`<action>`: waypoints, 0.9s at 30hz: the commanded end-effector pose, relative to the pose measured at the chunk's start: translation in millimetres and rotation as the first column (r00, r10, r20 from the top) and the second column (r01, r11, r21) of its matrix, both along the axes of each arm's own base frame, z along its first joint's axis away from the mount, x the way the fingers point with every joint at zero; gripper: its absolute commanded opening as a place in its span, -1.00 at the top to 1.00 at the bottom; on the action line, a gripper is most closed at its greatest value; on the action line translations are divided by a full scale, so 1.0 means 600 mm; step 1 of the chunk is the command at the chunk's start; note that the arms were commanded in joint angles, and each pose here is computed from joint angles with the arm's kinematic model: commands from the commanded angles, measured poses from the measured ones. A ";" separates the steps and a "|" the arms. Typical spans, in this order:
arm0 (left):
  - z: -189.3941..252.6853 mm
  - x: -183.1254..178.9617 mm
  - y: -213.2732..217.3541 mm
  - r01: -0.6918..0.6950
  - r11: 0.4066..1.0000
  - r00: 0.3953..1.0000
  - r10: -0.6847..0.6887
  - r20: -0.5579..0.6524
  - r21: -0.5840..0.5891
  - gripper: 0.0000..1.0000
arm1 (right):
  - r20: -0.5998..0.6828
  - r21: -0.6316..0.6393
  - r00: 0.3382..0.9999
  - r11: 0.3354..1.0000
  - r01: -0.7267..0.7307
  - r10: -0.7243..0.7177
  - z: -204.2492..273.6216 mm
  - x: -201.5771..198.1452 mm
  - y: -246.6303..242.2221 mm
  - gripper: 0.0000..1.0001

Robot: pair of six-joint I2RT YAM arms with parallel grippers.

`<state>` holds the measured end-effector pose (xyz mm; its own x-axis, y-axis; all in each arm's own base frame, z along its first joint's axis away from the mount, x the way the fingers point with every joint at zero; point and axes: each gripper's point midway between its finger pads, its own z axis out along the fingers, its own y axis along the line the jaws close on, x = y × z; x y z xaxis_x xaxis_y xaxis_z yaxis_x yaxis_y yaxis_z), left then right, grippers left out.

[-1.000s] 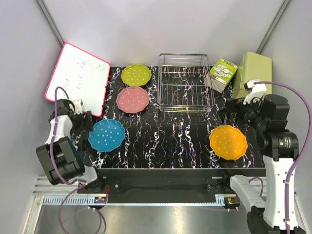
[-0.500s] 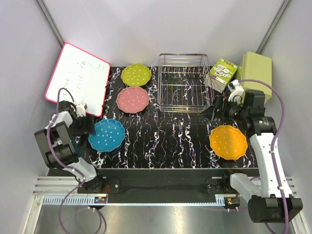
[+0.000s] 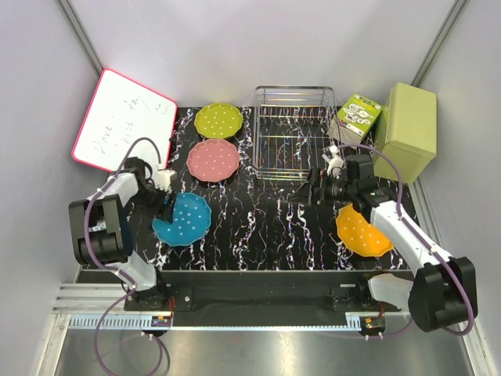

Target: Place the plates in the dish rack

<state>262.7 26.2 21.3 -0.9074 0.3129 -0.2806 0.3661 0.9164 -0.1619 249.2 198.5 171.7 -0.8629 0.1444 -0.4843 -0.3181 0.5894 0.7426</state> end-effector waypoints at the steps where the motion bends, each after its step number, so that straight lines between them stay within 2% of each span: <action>1: 0.017 -0.034 -0.054 0.084 0.994 0.995 -0.088 -0.050 -0.071 -0.50 | 0.004 0.088 1.000 0.996 -0.003 0.003 -0.001 0.006 0.032 -0.99; 6: 0.012 -0.050 -0.111 0.183 0.979 0.978 -0.191 -0.086 -0.087 -0.51 | -0.064 0.113 0.997 0.993 -0.026 0.033 -0.060 -0.047 0.077 -1.00; 10: 0.023 -0.041 -0.175 0.270 0.956 0.955 -0.281 -0.097 -0.117 -0.52 | -0.095 0.110 0.995 0.994 0.020 -0.009 -0.080 -0.047 0.096 -0.99; 11: 0.024 -0.040 -0.187 0.271 0.954 0.953 -0.284 -0.102 -0.131 -0.52 | -0.136 0.098 0.990 0.994 0.039 -0.026 -0.096 -0.043 0.098 -0.99; 13: 0.031 -0.026 -0.217 0.245 0.954 0.957 -0.266 -0.118 -0.171 -0.50 | -0.155 0.093 0.987 0.995 0.044 -0.029 -0.106 -0.042 0.111 -0.99; 18: 0.045 -0.011 -0.274 0.140 0.946 0.964 -0.197 -0.178 -0.293 -0.40 | -0.207 0.045 0.964 0.983 0.177 -0.164 -0.141 -0.006 0.111 -0.99; 23: 0.034 -0.046 -0.321 0.071 0.932 0.945 -0.177 -0.274 -0.357 -0.33 | -0.251 -0.003 0.947 0.978 0.209 -0.203 -0.171 -0.008 0.109 -0.99; 27: 0.020 -0.075 -0.342 0.064 0.931 0.931 -0.186 -0.315 -0.361 -0.32 | -0.292 -0.013 0.943 0.987 0.160 -0.157 -0.185 -0.033 0.132 -1.00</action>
